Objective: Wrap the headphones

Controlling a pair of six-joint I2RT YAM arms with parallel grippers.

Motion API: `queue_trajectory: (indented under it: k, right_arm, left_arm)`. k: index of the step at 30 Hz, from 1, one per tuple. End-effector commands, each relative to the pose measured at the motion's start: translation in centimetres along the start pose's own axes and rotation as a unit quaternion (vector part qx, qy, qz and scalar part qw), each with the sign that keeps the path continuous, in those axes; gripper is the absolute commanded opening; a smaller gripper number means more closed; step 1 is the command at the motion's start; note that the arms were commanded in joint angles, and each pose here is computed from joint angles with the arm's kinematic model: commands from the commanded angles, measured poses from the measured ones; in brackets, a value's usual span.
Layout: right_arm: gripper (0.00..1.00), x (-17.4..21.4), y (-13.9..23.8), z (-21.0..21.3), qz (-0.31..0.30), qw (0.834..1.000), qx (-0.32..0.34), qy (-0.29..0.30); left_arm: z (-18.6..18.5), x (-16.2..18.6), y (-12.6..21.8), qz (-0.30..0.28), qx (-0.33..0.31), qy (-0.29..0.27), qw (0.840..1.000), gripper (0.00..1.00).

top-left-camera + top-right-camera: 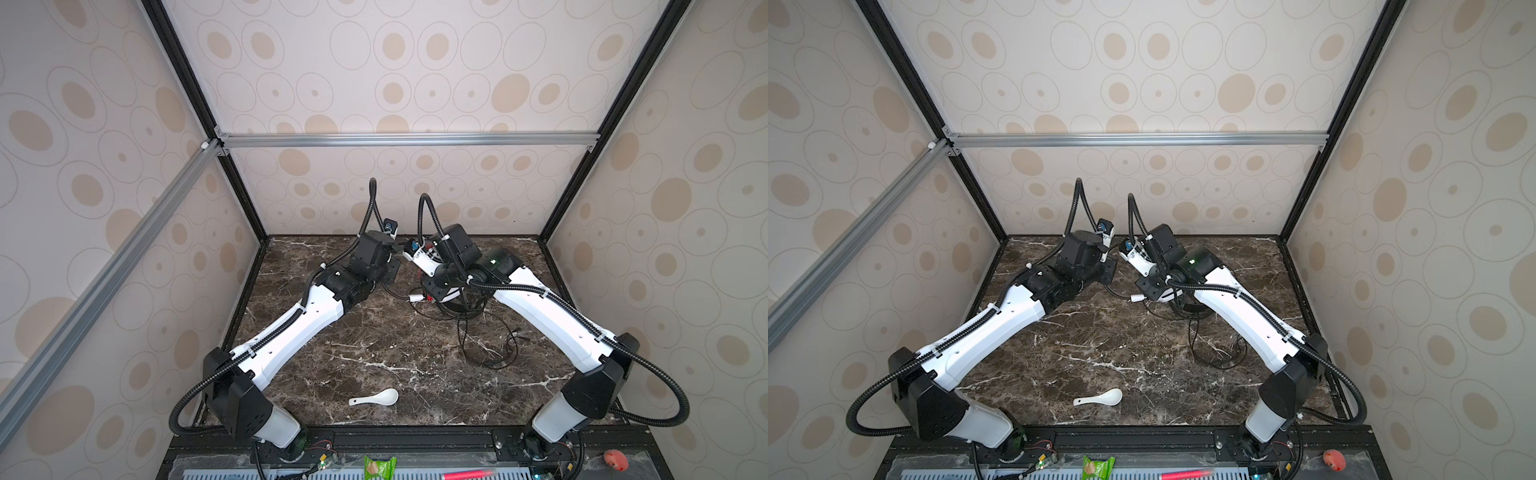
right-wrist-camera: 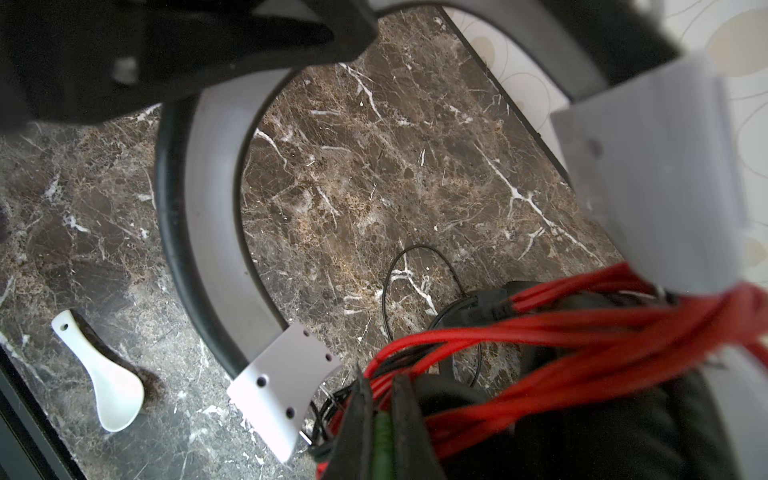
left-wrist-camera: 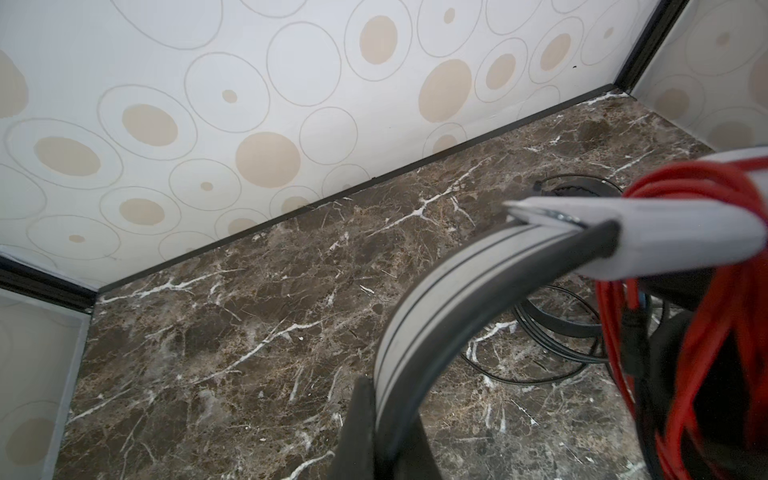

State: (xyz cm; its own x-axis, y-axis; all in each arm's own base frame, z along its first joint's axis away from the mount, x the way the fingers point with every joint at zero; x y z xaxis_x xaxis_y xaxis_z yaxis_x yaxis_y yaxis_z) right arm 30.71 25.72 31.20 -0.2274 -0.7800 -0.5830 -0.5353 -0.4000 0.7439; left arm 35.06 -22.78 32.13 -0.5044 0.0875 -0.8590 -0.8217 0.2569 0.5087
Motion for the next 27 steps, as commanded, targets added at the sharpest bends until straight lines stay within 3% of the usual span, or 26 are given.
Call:
queue_trajectory:
  k: [1,5,12,18,27]
  right_arm:
    - [0.00,-2.4,3.4,-2.0,-0.104,0.993,0.062,0.012]
    - [0.00,-2.9,5.5,-1.0,-0.166,0.985,0.048,0.026]
    - [0.00,-3.1,5.4,-0.4,-0.171,0.985,0.022,0.032]
    - [0.00,-2.2,2.9,-1.7,-0.091,0.995,0.048,0.006]
    - [0.00,-0.9,-0.5,-3.1,-0.001,0.996,0.083,-0.042]
  left_arm:
    - [-1.3,0.1,1.4,0.013,0.067,0.011,0.998,0.00]
    - [-1.2,0.5,1.3,0.025,0.068,0.009,0.997,0.00]
    - [-1.4,0.7,1.5,0.031,0.077,0.003,0.997,0.00]
    - [-1.7,0.5,2.3,0.025,0.099,0.002,0.995,0.00]
    - [-2.7,1.3,2.2,0.049,0.133,0.003,0.990,0.00]
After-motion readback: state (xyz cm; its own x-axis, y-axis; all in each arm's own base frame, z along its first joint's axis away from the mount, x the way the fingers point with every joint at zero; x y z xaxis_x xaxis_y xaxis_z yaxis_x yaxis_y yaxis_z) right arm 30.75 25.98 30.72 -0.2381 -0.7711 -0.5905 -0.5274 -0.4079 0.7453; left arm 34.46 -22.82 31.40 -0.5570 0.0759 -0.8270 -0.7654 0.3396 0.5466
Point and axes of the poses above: each gripper's point midway between its finger pads, its own y axis back along the fingers, its own z axis along the line the jaws close on, x = y × z, the point moved 4 cm from there along y, back along the fingers, and after that the axes turned 11 degrees about y, right-handed, at the moved point
